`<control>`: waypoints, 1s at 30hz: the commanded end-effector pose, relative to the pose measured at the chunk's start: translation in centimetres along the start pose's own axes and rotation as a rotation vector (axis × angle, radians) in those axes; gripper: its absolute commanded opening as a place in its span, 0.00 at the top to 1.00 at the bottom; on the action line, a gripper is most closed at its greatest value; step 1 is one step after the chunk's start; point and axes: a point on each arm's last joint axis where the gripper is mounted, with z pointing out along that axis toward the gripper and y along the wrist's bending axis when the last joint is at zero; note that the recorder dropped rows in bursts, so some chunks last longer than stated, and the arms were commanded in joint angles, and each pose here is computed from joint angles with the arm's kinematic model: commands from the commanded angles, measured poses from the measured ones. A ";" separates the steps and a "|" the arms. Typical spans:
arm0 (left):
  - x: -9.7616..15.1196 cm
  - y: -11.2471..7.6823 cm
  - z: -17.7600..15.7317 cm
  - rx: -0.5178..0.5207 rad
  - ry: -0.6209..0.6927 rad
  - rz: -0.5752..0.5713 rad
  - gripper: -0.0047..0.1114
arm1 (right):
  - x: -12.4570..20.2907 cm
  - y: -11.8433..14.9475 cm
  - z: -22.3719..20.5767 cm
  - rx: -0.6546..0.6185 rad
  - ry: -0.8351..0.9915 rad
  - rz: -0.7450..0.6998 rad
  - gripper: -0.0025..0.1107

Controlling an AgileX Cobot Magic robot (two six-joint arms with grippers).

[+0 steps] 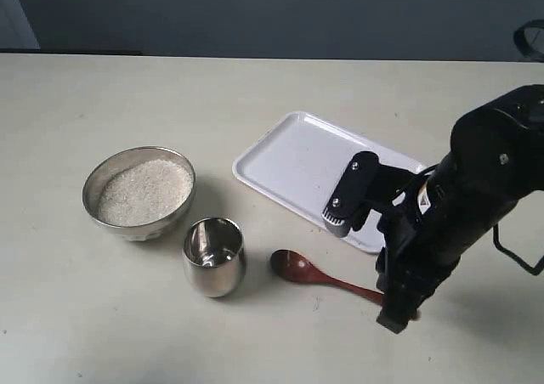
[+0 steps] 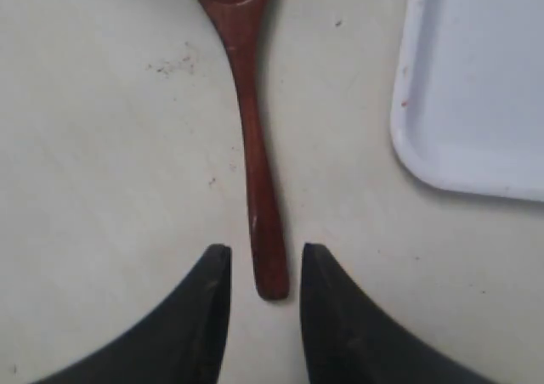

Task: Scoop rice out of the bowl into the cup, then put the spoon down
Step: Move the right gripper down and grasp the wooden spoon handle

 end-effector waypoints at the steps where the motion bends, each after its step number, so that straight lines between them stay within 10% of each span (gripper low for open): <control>1: -0.2 0.0 -0.1 0.000 -0.019 -0.004 0.96 | 1.2 0.8 1.2 -0.034 0.019 -0.015 0.64; 16: -0.2 0.0 -0.1 0.000 -0.019 -0.004 0.96 | 0.8 0.2 5.1 -0.031 0.048 -0.006 0.54; 23: -0.2 0.0 -0.1 0.000 -0.019 -0.004 0.96 | 1.1 0.4 6.7 -0.079 0.117 0.017 0.86; 30: -0.2 0.0 -0.1 0.000 -0.019 -0.004 0.96 | 1.5 0.5 7.7 -0.102 0.164 0.020 0.88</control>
